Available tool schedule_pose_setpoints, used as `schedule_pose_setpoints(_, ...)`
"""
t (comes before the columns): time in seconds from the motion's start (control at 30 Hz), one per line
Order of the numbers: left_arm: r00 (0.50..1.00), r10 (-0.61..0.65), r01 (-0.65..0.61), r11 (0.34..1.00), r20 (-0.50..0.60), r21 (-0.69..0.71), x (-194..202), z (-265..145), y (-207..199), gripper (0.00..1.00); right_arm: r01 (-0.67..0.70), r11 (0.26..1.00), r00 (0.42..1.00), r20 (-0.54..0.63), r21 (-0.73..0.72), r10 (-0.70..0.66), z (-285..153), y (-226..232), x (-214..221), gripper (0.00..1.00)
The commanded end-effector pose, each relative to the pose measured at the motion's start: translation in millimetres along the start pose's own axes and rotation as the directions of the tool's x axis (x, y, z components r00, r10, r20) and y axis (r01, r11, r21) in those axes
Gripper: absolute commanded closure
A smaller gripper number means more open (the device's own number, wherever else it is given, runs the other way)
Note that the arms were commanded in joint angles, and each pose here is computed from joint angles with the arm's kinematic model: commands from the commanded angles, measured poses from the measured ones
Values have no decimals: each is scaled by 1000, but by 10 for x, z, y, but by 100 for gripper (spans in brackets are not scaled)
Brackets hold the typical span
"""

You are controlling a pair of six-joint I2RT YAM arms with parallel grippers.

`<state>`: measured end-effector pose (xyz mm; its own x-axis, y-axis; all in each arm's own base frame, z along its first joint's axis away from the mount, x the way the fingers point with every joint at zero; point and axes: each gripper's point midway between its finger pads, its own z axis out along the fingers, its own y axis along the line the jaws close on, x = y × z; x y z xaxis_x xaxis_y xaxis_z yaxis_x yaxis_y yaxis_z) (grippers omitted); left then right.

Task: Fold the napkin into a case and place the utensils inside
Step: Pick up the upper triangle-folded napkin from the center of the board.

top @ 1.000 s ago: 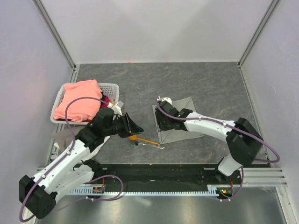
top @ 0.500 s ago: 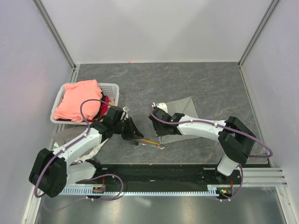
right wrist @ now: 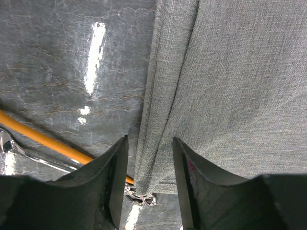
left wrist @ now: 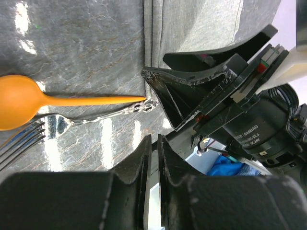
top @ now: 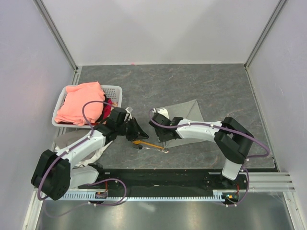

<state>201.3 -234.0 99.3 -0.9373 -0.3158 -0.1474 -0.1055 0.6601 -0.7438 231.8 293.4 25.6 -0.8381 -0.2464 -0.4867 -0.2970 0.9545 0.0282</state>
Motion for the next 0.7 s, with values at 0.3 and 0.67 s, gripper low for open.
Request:
schedule_pose_setpoints(0.3, 992, -96, 94, 995, 78, 32, -394, -21, -117, 74, 48, 989, 997, 57, 142, -57, 105, 52, 10, 64)
schedule_pose_setpoints(0.67, 990, -133, 129, 989, 47, 75, -694, 376, -242, 52, 143, 979, 980, 119, 148, -161, -14, -144, -118, 100)
